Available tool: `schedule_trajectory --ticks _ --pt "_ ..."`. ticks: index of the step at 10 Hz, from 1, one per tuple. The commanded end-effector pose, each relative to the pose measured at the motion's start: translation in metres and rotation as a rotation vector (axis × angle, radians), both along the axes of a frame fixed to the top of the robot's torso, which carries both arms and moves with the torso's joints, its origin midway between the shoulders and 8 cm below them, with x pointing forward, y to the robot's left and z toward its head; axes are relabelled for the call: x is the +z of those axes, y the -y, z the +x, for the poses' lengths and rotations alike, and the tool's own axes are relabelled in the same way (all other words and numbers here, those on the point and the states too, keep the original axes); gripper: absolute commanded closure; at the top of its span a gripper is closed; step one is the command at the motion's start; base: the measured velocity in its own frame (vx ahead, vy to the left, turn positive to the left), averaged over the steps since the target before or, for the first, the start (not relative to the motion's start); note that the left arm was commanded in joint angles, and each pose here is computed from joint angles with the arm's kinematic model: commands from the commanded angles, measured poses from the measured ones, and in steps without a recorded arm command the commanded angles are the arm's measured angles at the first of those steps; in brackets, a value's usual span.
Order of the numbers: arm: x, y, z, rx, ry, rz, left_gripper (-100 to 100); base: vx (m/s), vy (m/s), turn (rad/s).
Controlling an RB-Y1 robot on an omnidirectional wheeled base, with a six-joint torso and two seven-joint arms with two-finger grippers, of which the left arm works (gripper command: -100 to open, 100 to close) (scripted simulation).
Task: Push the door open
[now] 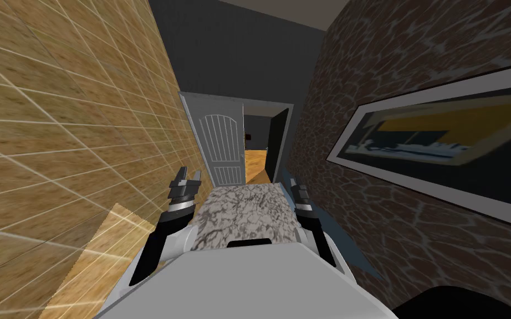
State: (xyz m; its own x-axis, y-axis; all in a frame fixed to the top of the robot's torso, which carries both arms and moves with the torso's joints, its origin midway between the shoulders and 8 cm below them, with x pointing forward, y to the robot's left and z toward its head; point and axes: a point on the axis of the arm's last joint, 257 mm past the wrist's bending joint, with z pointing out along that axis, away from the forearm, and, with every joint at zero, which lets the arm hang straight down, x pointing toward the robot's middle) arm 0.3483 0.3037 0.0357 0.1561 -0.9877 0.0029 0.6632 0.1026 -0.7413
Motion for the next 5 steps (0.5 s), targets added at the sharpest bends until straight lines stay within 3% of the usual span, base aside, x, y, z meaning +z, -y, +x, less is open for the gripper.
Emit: schedule_trajectory --ticks 1,5 --pt "-0.009 -0.001 0.009 -0.002 -0.017 0.001 -100 0.14 -0.01 -0.003" --pt "-0.029 -0.002 0.028 -0.005 -0.052 0.002 -100 0.103 0.0 0.004"
